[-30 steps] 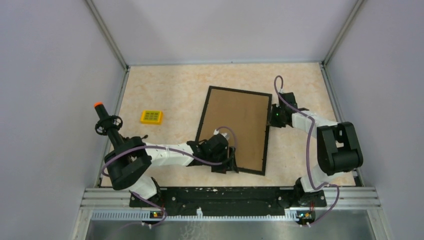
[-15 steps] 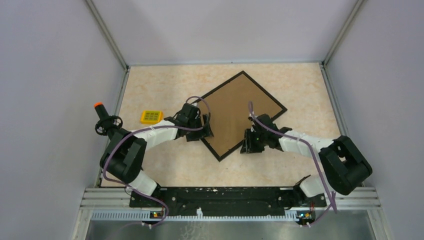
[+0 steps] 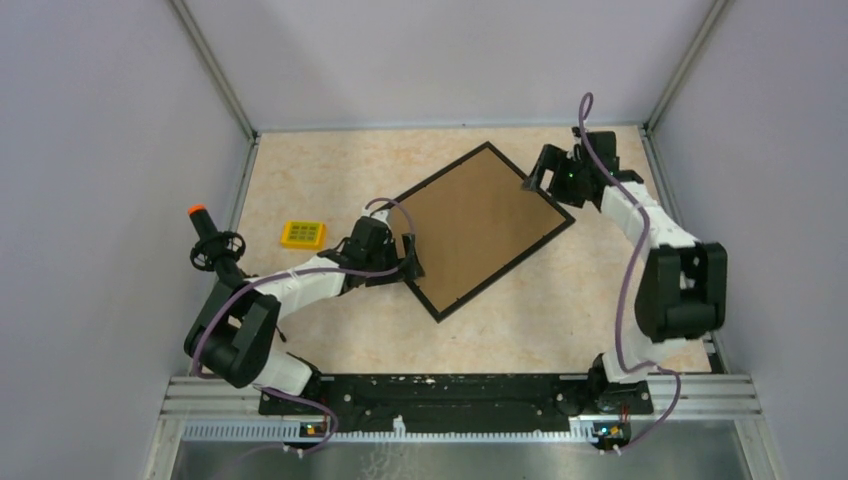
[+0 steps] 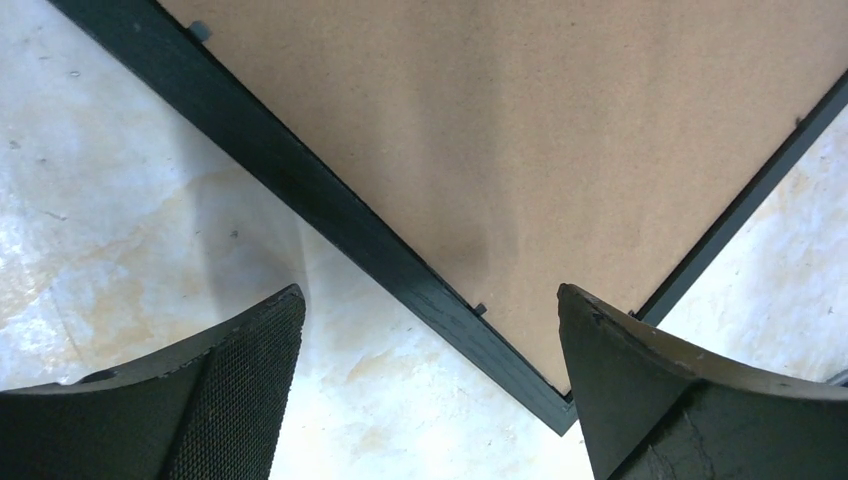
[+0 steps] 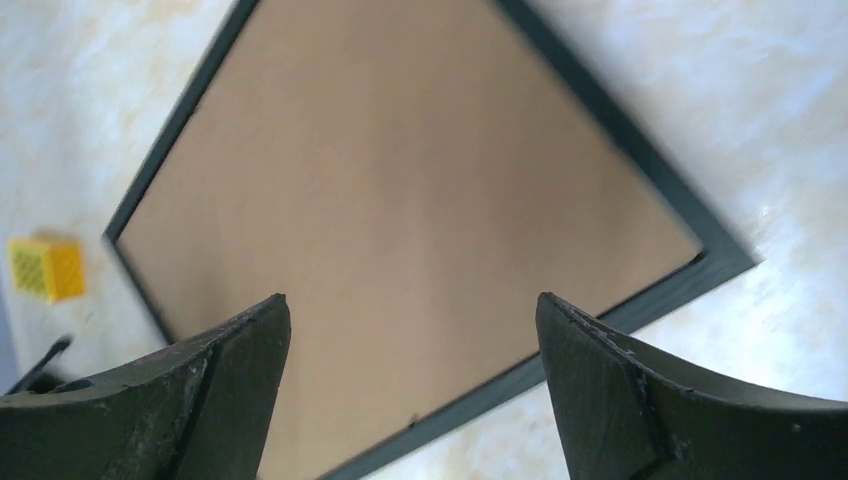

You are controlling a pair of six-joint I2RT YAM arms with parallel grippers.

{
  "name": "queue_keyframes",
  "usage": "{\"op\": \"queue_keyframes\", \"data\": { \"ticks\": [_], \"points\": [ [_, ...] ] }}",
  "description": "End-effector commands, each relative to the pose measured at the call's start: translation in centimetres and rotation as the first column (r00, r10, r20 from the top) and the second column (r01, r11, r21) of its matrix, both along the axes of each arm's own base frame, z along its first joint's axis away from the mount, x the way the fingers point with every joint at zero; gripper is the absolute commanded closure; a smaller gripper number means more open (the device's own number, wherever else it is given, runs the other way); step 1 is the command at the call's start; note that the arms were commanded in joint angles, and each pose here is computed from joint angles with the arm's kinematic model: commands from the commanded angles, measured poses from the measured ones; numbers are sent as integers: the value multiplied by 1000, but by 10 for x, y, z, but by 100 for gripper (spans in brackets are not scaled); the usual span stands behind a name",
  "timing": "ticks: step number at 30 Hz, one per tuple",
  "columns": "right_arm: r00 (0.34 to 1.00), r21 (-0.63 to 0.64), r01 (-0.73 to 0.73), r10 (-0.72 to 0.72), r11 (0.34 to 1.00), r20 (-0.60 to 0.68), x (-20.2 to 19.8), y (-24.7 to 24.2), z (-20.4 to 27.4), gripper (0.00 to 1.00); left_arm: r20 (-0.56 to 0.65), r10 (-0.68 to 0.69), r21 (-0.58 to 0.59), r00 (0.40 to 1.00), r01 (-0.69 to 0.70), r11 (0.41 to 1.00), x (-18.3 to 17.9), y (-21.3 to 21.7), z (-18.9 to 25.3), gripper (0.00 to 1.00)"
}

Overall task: Put the photo into the frame
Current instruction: Adjust the photo frame at the center of the board.

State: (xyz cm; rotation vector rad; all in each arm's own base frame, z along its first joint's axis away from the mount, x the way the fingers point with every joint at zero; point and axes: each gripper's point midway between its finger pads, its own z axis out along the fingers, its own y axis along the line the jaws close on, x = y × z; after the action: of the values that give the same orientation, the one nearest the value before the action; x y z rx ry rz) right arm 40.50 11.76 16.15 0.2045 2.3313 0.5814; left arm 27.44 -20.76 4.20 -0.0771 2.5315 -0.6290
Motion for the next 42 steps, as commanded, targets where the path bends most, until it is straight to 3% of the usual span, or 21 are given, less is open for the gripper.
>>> {"op": "queue_keyframes", "data": {
  "ticks": [1, 6, 10, 15, 23, 27, 29, 33, 42],
  "points": [
    [994, -49, 61, -66, 997, -92, 50, -36, -52, 10, 20, -37, -61, 999, 38, 997, 0, -13, 2, 2],
    [977, -60, 86, -96, 994, -191, 88, -67, -97, 14, 32, -58, -58, 998, 60, 997, 6, -17, 1, 9],
    [966, -86, 98, -116, 991, -232, 75, -75, -119, 16, 52, -70, -53, 996, 73, 996, 15, -21, 1, 12],
    [959, 21, 93, -84, 995, -270, 34, -56, -122, 30, 26, -75, -15, 997, 76, 997, 21, -20, -7, 12],
    [957, 83, 36, -10, 996, -291, -73, -18, -120, 32, -9, -45, 93, 999, 46, 995, 32, -6, -15, 16],
    [948, 65, 15, 7, 998, -317, -118, -10, -125, 32, -5, -12, 131, 1000, 12, 991, 35, 4, -16, 27],
    [954, 24, 30, -22, 999, -300, -123, -17, -122, 32, -6, 8, 140, 1000, -7, 990, 35, 8, -15, 38],
    [960, -5, 18, -18, 1000, -279, -122, -21, -109, 33, 1, 38, 174, 999, -38, 984, 36, 16, -15, 48],
    [959, 104, -23, 51, 994, -279, -149, 10, -108, 38, -8, 60, 252, 998, -56, 966, 38, 29, -21, 83]
  ]
}}
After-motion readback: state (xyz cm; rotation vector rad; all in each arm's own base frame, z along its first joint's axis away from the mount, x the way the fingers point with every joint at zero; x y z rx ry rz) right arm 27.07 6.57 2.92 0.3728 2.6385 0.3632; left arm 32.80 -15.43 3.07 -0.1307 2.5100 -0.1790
